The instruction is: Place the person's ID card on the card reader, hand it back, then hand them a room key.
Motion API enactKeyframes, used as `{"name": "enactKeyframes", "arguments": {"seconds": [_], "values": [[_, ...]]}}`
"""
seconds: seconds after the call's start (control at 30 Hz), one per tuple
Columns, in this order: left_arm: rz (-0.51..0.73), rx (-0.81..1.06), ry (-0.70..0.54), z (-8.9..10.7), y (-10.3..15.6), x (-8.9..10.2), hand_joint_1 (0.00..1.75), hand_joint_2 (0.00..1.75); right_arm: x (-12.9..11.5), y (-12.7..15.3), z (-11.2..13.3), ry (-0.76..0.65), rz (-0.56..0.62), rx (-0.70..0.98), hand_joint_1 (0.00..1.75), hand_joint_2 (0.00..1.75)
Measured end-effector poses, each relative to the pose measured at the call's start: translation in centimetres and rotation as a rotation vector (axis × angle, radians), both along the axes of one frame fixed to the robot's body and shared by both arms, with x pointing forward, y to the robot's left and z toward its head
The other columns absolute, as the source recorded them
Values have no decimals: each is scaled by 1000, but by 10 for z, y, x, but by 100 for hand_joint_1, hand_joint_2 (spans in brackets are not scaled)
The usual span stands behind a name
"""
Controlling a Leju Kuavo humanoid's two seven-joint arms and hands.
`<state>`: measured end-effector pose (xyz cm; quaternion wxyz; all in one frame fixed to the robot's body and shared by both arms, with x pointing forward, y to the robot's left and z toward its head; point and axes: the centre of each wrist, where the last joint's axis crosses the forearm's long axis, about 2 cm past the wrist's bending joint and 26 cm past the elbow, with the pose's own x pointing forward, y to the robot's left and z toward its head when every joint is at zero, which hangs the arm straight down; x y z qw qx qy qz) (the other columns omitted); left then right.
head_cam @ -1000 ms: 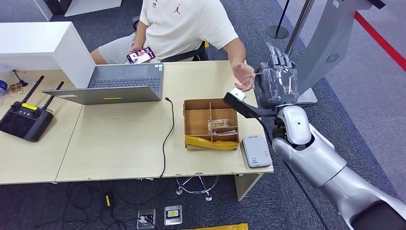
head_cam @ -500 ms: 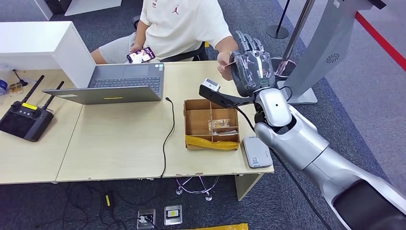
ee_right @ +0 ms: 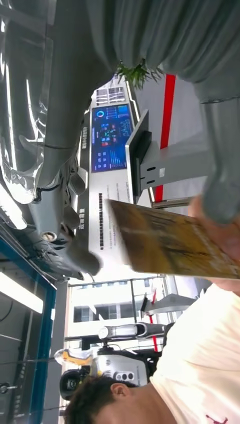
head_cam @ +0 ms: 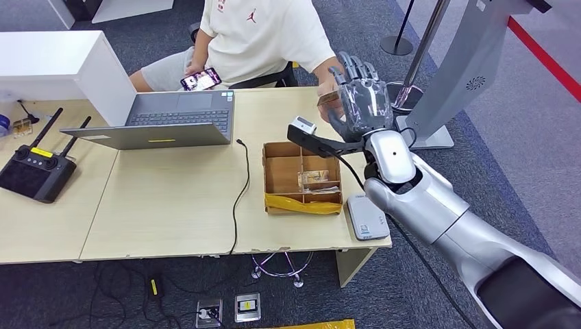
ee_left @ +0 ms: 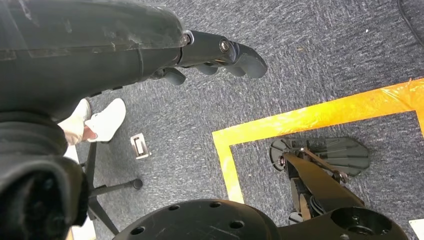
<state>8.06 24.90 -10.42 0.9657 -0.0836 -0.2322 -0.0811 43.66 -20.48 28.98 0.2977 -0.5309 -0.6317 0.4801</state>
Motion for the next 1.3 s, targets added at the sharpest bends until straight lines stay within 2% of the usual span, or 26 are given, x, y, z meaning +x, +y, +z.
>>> {"name": "enactKeyframes", "arguments": {"seconds": [0.2,0.4,0.67,0.8,0.93,1.1,1.3], "values": [[0,-2,0,0,-1,0,0,0,-3,0,-5,-46,24,66,0,175],[0,-3,0,0,-1,-1,0,0,-17,-3,-21,-32,49,157,0,175],[1,-3,3,-1,-1,-3,0,0,-57,-13,-63,130,169,384,0,175],[1,-2,4,-1,-1,-4,0,0,-78,-22,-86,217,211,435,0,175],[1,-1,4,-1,0,-4,0,0,-90,-27,-100,268,215,433,0,175],[1,1,3,-1,1,-3,0,0,-102,-30,-117,336,183,337,0,175],[1,2,1,-1,2,-2,0,0,-107,-32,-125,370,145,258,0,175]]}}
